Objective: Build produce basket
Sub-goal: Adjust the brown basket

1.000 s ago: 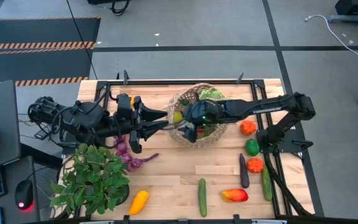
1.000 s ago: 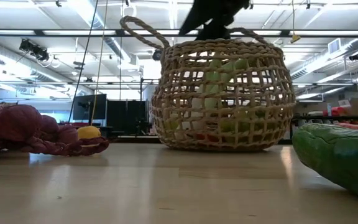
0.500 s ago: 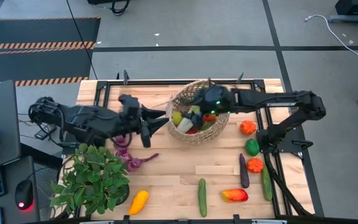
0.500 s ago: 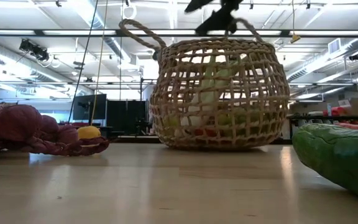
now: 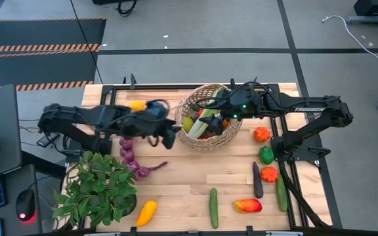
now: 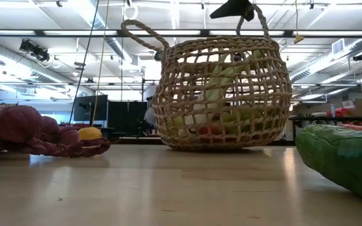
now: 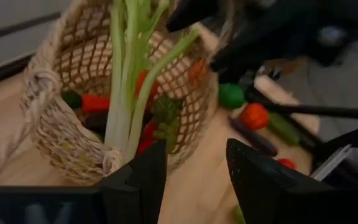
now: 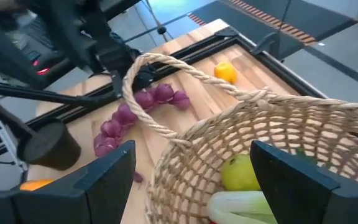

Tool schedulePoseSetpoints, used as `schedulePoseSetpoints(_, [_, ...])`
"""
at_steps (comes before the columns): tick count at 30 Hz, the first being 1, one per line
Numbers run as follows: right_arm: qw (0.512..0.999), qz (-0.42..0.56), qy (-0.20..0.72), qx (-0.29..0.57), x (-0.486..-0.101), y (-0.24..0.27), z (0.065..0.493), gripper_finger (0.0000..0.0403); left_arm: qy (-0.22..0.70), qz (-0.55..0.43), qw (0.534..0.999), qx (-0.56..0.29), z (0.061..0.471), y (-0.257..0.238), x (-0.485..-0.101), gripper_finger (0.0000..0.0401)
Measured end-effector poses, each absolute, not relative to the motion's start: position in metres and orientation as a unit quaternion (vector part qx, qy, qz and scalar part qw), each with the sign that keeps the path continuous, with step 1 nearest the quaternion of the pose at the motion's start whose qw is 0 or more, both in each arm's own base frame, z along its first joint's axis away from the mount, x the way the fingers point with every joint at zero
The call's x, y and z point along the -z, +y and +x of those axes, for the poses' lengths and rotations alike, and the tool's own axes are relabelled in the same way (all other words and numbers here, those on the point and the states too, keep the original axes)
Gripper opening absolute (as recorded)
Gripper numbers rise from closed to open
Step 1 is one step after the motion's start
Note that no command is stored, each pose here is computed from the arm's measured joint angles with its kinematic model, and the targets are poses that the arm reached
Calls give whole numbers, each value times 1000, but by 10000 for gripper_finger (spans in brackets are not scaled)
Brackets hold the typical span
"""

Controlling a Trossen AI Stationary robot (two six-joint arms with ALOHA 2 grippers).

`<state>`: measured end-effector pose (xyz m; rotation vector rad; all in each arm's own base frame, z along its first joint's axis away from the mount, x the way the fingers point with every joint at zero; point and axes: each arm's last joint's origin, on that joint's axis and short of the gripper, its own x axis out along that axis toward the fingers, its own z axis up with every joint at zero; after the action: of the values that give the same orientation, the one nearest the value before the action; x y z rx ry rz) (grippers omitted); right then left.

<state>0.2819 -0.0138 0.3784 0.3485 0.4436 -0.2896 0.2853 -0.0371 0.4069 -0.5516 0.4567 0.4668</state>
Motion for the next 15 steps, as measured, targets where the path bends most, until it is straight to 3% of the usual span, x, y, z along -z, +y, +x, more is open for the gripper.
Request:
schedulePoseSetpoints(10, [947, 173, 255, 96, -383, 3, 262, 320, 277, -203, 913, -219, 347, -14, -360, 172])
schedulePoseSetpoints(15, [947, 168, 257, 97, -387, 8, 252, 320, 340, -192, 894, -218, 377, 2, -318, 172])
